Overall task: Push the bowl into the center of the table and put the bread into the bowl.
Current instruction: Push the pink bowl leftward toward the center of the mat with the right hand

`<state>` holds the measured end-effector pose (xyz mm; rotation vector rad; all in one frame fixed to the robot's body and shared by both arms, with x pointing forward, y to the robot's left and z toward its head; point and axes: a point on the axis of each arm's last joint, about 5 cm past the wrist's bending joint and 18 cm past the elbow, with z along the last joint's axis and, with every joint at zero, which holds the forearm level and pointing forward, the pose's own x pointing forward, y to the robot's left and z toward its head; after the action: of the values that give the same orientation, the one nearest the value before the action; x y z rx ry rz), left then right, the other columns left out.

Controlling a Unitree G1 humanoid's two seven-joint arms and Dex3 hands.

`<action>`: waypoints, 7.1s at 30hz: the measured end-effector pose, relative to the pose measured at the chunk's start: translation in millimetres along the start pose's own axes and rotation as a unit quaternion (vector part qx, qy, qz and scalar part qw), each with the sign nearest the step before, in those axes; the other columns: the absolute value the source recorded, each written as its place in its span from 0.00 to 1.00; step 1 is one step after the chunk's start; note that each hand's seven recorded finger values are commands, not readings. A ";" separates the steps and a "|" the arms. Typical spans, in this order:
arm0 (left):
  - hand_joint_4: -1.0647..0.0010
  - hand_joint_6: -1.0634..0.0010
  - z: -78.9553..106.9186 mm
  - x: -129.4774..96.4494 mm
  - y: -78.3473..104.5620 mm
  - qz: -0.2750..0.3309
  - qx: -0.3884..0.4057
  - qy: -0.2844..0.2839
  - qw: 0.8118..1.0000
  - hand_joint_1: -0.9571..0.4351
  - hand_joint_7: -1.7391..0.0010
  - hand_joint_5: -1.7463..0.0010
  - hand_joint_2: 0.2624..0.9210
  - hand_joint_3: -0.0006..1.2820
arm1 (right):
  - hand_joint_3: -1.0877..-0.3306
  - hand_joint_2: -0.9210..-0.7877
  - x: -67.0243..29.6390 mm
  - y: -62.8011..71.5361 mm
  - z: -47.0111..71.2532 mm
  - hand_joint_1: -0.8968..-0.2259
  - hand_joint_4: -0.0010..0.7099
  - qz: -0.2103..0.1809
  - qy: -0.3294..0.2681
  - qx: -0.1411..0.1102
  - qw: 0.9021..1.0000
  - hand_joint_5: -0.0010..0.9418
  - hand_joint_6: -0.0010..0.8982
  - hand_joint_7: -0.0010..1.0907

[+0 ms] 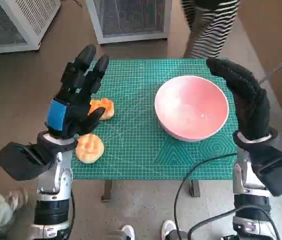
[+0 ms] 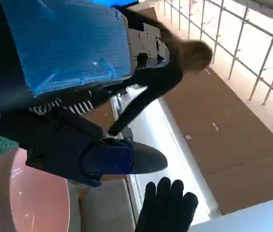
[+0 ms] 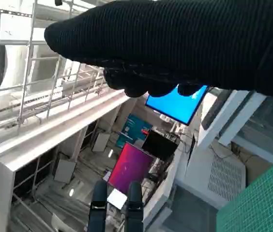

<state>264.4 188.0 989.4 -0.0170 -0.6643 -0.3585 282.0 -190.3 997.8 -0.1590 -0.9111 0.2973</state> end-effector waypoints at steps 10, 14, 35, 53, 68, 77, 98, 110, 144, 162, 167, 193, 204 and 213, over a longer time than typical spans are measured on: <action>0.82 1.00 0.6 -0.3 1.5 0.001 0.003 0.000 1.000 0.22 0.81 1.00 1.00 0.27 | 0.47 0.00 1.2 -1.0 -1.3 0.49 0.29 0.001 0.000 -0.002 1.000 0.00 0.00 0.47; 0.82 1.00 1.0 -0.5 2.4 0.001 0.005 0.000 1.000 0.22 0.80 0.99 1.00 0.27 | 0.47 0.00 2.2 -1.7 -0.9 0.49 0.29 0.002 -0.002 -0.004 1.000 0.00 0.00 0.47; 0.81 1.00 -0.5 -1.0 3.7 0.000 0.018 0.002 1.000 0.23 0.80 0.99 1.00 0.27 | 0.47 0.00 0.8 -13.2 -10.2 0.48 0.29 -0.004 0.018 -0.012 1.000 0.00 0.00 0.46; 0.81 1.00 -1.2 -1.2 3.5 -0.002 0.020 0.004 1.000 0.22 0.80 1.00 1.00 0.27 | 0.47 0.00 -5.2 -41.6 -40.7 0.48 0.27 -0.100 0.129 -0.019 0.986 0.00 0.00 0.44; 0.81 1.00 -0.5 -1.9 5.6 0.001 0.021 0.003 1.000 0.22 0.80 1.00 1.00 0.27 | 0.41 0.00 -8.9 -46.7 -52.7 0.54 0.24 -0.149 0.225 0.001 0.963 0.00 0.00 0.43; 0.80 1.00 -0.2 -2.3 6.6 0.002 0.021 0.002 1.000 0.21 0.80 1.00 1.00 0.27 | 0.42 0.00 -15.2 -44.5 -60.3 0.57 0.25 -0.171 0.297 0.008 0.940 0.00 0.02 0.41; 0.80 1.00 2.2 -6.2 14.2 0.003 0.019 -0.001 1.000 0.22 0.79 0.99 1.00 0.27 | 0.44 0.00 -29.8 -39.9 -71.1 0.57 0.20 -0.205 0.411 0.048 0.887 0.00 0.04 0.37; 0.79 1.00 3.0 -10.7 18.2 0.009 0.024 0.003 1.000 0.23 0.79 1.00 1.00 0.27 | 0.45 0.00 -35.3 -29.5 -76.1 0.53 0.25 -0.201 0.444 0.054 0.872 0.01 0.07 0.31; 0.79 0.98 10.6 -23.8 26.9 0.023 0.047 0.010 0.999 0.21 0.79 1.00 1.00 0.27 | 0.45 0.00 -31.6 -1.1 -83.6 0.54 0.24 -0.178 0.457 0.093 0.867 0.00 0.12 0.30; 0.79 0.98 15.4 -26.8 28.3 0.031 0.051 0.010 0.998 0.20 0.80 1.00 1.00 0.26 | 0.37 0.00 -12.6 19.5 -84.8 0.58 0.23 -0.151 0.441 0.114 0.877 0.00 0.07 0.31; 0.79 0.97 16.0 -29.0 28.9 0.036 0.052 0.012 0.998 0.20 0.80 1.00 1.00 0.26 | 0.36 0.00 -7.9 26.6 -85.1 0.57 0.23 -0.143 0.438 0.121 0.879 0.00 0.07 0.32; 0.78 0.96 15.7 -39.0 31.5 0.062 0.062 0.022 0.996 0.20 0.82 1.00 1.00 0.27 | 0.36 0.00 0.3 40.3 -85.9 0.52 0.23 -0.111 0.452 0.125 0.876 0.01 0.09 0.32; 0.77 0.95 15.7 -38.9 31.4 0.069 0.065 0.022 0.995 0.20 0.83 1.00 1.00 0.27 | 0.37 0.00 3.9 39.6 -85.1 0.54 0.24 -0.108 0.447 0.123 0.879 0.01 0.10 0.32; 0.77 0.94 15.6 -38.9 31.4 0.069 0.064 0.022 0.995 0.19 0.84 1.00 1.00 0.27 | 0.39 0.00 17.9 29.2 -78.8 0.55 0.24 -0.104 0.390 0.115 0.908 0.00 0.06 0.38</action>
<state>237.1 231.9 981.1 0.0676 -0.6384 -0.1828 349.5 -157.7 956.0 0.0443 -0.0890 0.1168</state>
